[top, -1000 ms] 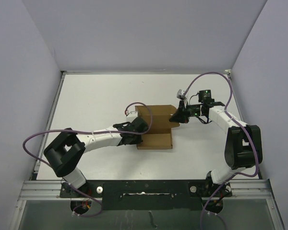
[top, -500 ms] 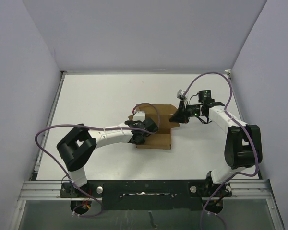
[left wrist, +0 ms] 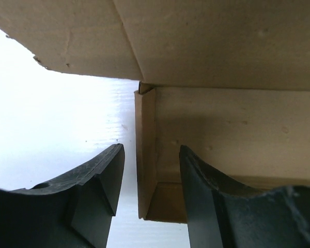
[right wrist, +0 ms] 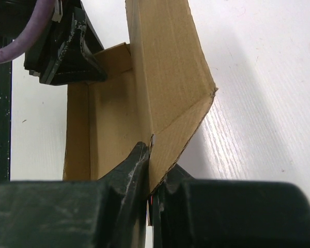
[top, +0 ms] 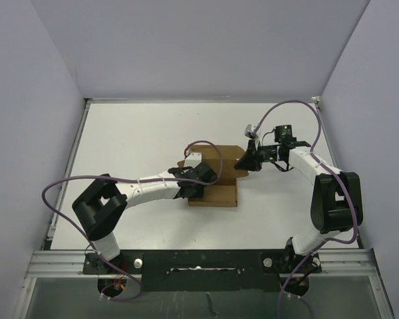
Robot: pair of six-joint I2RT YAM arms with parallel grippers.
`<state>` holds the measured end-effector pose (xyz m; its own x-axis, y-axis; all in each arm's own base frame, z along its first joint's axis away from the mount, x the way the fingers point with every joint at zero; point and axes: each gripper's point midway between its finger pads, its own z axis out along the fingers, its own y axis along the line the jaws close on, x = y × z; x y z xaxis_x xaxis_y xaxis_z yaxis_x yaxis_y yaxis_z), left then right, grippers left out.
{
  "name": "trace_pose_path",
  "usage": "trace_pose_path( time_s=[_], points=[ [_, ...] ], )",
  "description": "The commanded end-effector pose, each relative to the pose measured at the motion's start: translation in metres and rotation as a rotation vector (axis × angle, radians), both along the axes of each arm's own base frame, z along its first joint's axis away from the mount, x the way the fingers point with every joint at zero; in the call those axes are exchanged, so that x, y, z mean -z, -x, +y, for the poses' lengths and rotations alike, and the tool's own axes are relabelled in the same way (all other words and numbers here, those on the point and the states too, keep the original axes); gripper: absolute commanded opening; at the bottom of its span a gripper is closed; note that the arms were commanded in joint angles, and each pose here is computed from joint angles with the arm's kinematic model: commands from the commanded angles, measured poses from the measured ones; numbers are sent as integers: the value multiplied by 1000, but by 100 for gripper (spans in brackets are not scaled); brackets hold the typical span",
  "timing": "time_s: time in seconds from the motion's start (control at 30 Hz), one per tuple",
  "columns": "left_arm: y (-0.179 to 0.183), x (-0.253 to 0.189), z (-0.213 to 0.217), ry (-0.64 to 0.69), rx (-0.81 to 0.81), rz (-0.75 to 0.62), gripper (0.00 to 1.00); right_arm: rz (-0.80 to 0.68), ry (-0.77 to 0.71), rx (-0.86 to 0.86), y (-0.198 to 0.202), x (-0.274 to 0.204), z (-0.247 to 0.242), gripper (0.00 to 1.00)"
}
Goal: Fold the paper box
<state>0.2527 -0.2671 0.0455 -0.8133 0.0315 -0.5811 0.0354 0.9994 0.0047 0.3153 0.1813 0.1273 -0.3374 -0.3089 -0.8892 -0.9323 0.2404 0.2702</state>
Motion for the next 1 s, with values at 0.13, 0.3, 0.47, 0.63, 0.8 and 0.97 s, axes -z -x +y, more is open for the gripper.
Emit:
trace_pose_path(
  time_s=[0.13, 0.3, 0.47, 0.63, 0.8, 0.97],
  points=[
    [-21, -20, -13, 59, 65, -84, 45, -66, -26, -32, -7, -17, 6, 0],
    [-20, -17, -9, 52, 85, -99, 39, -66, -25, -31, -7, -16, 6, 0],
    [-21, -14, -8, 29, 98, -95, 19, -65, -24, -32, -7, -16, 6, 0],
    [-21, -11, -8, 13, 104, -88, 9, -67, -24, -32, -7, -16, 6, 0],
    [-19, -28, -14, 58, 119, -90, 22, -65, -24, -31, -7, -16, 6, 0],
    [-8, -70, -25, 184, 195, -114, 49, -72, -25, -31, -7, -19, 5, 0]
  ],
)
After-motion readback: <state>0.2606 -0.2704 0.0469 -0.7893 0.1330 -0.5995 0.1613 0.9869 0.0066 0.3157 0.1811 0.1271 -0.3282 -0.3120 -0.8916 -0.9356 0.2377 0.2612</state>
